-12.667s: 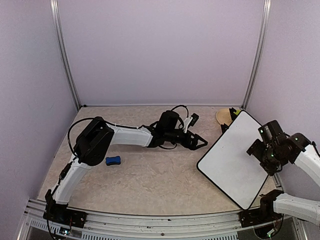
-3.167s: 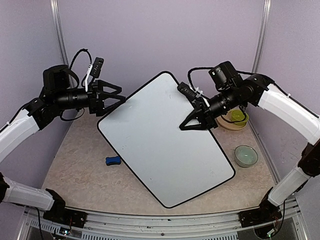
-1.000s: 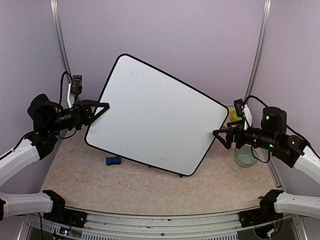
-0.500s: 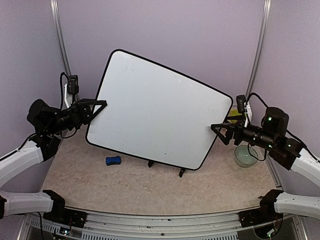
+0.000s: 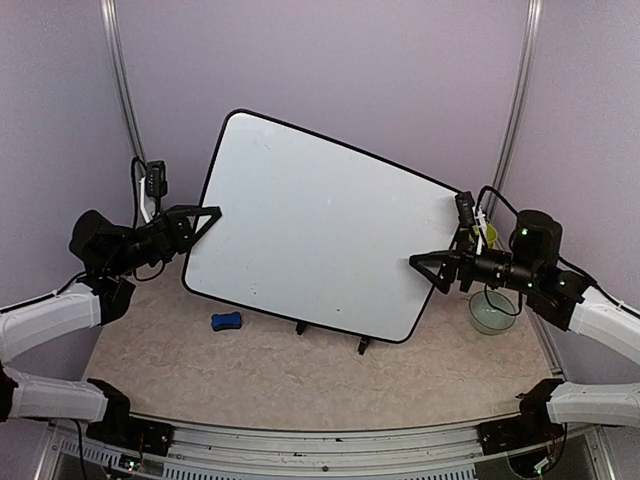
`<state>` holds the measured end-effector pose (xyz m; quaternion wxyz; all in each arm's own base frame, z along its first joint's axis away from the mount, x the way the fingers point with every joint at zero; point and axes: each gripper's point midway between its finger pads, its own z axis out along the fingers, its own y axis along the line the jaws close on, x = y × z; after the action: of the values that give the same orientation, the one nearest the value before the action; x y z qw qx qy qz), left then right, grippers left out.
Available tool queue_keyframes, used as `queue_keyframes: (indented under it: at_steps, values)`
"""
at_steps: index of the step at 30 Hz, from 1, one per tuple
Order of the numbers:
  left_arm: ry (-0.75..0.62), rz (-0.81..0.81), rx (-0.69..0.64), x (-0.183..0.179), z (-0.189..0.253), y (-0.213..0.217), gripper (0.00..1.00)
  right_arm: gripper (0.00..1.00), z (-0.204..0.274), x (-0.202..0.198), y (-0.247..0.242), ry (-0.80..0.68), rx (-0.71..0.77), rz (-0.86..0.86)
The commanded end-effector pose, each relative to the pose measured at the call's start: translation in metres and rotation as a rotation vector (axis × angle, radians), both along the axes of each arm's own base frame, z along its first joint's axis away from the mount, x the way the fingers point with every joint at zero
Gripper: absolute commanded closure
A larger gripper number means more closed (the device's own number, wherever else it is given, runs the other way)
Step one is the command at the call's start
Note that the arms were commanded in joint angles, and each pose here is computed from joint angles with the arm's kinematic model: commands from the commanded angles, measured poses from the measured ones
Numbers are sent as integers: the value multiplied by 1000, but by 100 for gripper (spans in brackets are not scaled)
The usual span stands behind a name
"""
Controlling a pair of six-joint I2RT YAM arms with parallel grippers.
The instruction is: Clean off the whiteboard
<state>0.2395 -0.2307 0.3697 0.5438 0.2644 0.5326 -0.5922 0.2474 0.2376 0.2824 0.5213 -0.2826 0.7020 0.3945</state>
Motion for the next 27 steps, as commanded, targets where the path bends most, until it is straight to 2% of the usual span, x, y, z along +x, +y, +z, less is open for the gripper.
queue_keyframes:
  at_steps: [1,7,14,21,25,27]
  values:
    - [-91,156,-90,22,13,14,100,3,41,-7,-3,-129,54,11]
    - [-27,204,-68,56,-30,4,100,4,46,19,-12,-127,25,-110]
    - [23,173,17,98,-78,-36,100,5,32,51,-17,-91,-28,-215]
    - [118,180,5,138,-116,-50,100,5,27,63,-27,-91,-39,-282]
    - [193,229,35,156,-141,-50,92,6,28,60,-28,-98,-37,-276]
    - [220,267,50,163,-151,-48,85,6,28,58,-28,-103,-32,-270]
